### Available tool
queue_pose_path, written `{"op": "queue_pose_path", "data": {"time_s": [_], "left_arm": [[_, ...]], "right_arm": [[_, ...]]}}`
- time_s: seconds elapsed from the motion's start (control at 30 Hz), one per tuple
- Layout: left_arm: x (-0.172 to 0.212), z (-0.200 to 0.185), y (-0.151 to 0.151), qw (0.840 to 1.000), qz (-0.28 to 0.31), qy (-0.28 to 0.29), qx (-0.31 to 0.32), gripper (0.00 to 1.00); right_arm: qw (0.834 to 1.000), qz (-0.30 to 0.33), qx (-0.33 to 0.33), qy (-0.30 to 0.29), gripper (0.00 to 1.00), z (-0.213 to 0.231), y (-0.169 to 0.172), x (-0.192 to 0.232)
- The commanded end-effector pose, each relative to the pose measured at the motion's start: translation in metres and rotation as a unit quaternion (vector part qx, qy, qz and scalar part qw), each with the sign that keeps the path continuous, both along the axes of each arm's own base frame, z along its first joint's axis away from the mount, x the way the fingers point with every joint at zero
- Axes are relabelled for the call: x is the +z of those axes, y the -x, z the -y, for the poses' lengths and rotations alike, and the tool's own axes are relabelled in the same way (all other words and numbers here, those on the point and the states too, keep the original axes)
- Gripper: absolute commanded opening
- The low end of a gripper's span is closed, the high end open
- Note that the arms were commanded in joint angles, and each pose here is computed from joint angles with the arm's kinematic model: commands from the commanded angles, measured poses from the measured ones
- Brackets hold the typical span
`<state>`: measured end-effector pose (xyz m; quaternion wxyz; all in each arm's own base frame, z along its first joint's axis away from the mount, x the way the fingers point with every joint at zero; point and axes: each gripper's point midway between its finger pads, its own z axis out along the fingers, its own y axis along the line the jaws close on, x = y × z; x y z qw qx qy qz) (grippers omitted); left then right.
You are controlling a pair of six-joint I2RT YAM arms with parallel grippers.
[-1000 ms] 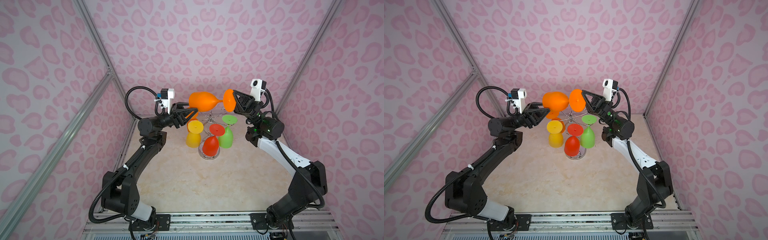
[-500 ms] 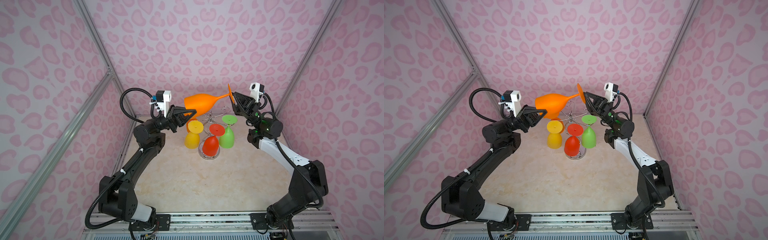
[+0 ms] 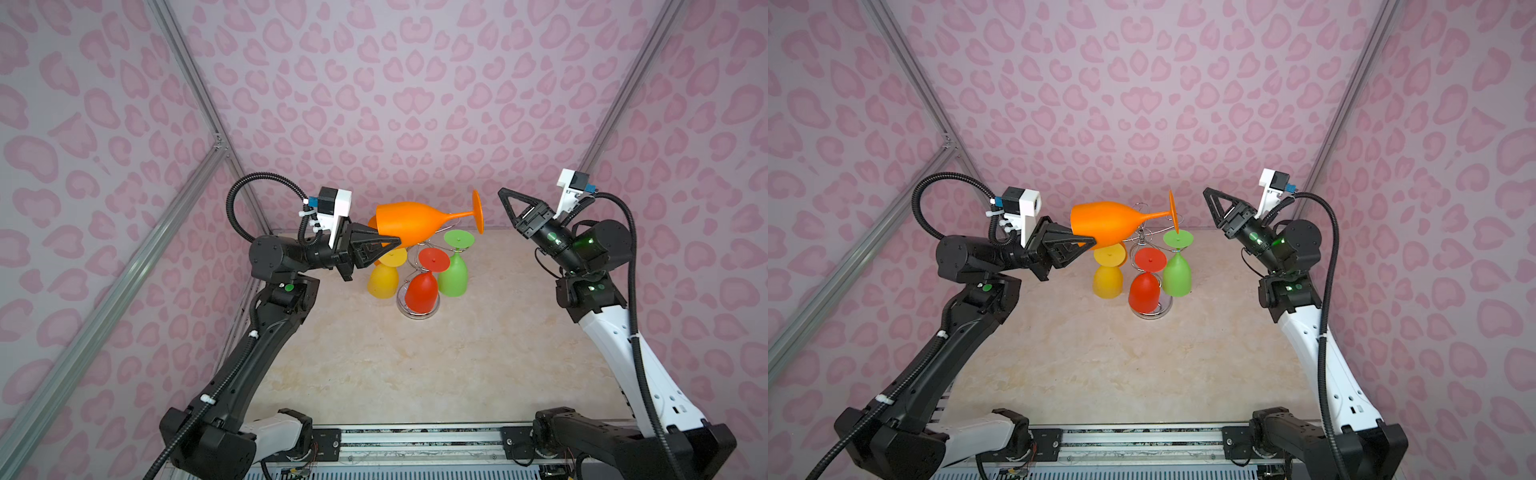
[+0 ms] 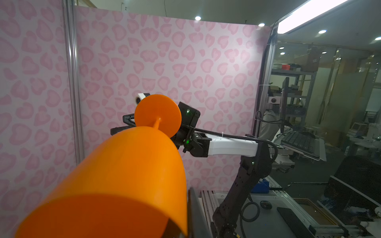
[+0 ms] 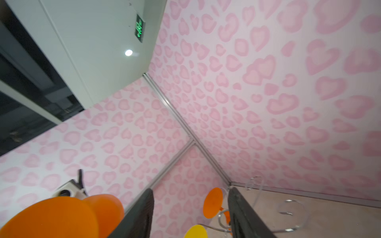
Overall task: Take the wine glass off the wine glass rack
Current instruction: 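Open the right gripper and withdraw it while the left gripper holds the glass, then lower the orange glass with the left gripper onto the table near the robot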
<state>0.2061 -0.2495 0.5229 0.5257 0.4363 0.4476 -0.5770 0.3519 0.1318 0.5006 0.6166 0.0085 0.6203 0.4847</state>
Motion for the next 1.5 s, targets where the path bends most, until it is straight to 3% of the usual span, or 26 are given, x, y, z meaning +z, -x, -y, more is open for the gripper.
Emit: {"op": "queue_pose_path", "data": {"time_s": [0.0,0.23,0.5,0.67,0.87,1.1,1.23,1.33,1.47], "left_arm": [[-0.055,0.007,-0.008,0.99,-0.007,-0.119,0.073,0.02],[-0.104,0.008,0.022,0.958,0.014,-0.257,0.127,0.02],[-0.176,0.016,0.047,0.899,0.0,-0.416,0.14,0.02],[-0.222,0.024,0.049,0.843,-0.01,-0.518,0.147,0.02],[-0.275,0.038,0.057,0.761,-0.008,-0.635,0.132,0.02],[-0.321,0.056,0.06,0.703,-0.007,-0.703,0.106,0.02],[-0.342,0.054,0.057,0.661,-0.013,-0.743,0.099,0.02],[-0.349,0.056,0.057,0.644,-0.012,-0.759,0.092,0.02],[-0.354,0.058,0.057,0.634,-0.008,-0.769,0.084,0.02]], "right_arm": [[0.962,-0.149,-0.148,0.172,0.59,0.057,-0.015,-0.104],[0.952,-0.194,-0.181,0.151,0.6,0.093,-0.008,-0.141],[0.948,-0.208,-0.189,0.147,0.59,0.1,-0.015,-0.153],[0.947,-0.211,-0.192,0.149,0.59,0.102,-0.019,-0.155],[0.944,-0.222,-0.191,0.15,0.58,0.103,-0.021,-0.165],[0.945,-0.224,-0.187,0.148,0.57,0.103,-0.023,-0.17],[0.945,-0.223,-0.185,0.149,0.56,0.103,-0.023,-0.171],[0.947,-0.215,-0.191,0.145,0.55,0.104,-0.022,-0.168],[0.946,-0.212,-0.197,0.145,0.54,0.106,-0.021,-0.168]]}}
